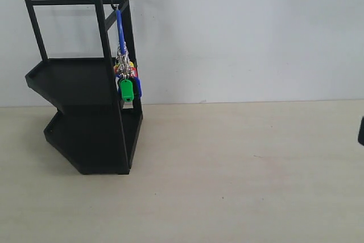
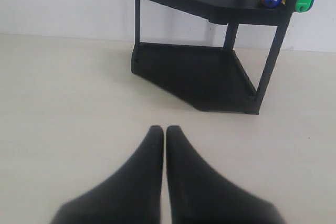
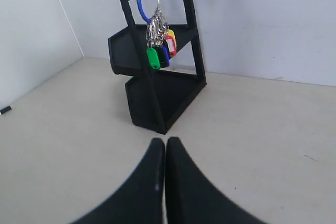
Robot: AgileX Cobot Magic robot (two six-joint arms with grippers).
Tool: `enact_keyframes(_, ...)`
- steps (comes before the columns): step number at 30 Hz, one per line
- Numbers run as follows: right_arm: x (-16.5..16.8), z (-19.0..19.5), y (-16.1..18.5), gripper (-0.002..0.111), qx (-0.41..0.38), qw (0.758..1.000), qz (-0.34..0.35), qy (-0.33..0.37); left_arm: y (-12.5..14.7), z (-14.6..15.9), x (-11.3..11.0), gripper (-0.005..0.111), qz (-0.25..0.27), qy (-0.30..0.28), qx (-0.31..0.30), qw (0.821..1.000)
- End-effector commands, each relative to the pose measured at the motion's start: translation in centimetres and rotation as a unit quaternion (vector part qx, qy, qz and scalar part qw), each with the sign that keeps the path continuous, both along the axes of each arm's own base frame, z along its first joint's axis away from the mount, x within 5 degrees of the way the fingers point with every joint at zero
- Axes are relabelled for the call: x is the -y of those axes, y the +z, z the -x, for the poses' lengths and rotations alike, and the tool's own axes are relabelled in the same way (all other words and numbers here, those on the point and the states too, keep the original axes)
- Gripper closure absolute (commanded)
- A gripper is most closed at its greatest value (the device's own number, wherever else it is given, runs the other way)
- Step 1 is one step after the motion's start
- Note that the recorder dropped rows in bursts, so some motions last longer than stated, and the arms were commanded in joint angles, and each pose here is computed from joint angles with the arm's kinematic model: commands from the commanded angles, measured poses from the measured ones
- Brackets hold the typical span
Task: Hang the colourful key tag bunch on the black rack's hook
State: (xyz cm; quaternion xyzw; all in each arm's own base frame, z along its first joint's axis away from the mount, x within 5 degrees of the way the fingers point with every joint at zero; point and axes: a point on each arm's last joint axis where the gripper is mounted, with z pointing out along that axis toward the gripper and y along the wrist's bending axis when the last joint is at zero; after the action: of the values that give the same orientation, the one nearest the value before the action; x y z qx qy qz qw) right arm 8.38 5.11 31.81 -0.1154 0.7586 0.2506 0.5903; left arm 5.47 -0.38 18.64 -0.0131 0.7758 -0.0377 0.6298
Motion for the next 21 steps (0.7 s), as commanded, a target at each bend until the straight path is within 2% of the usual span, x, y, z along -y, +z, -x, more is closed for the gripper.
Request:
enact_keyframes(1, 0.8, 1.0, -2.8, 0.108, 0.031, 0.999, -0.028, -0.013, 0.1, 0.0, 0.0, 0.102, -0.004, 0.0, 0.006, 1.0)
enact_keyframes(8, 2.2, 1.8, -5.9, 0.108, 0.091, 0.992, -0.044, -0.07, 0.1, 0.0, 0.0, 0.102, -0.004, 0.0, 0.006, 1.0)
enact_keyframes(21, 3.9, 3.0, -10.0, 0.108, 0.122, 0.977, -0.048, -0.17, 0.1, 0.0, 0.0, 0.102, -0.004, 0.0, 0.006, 1.0)
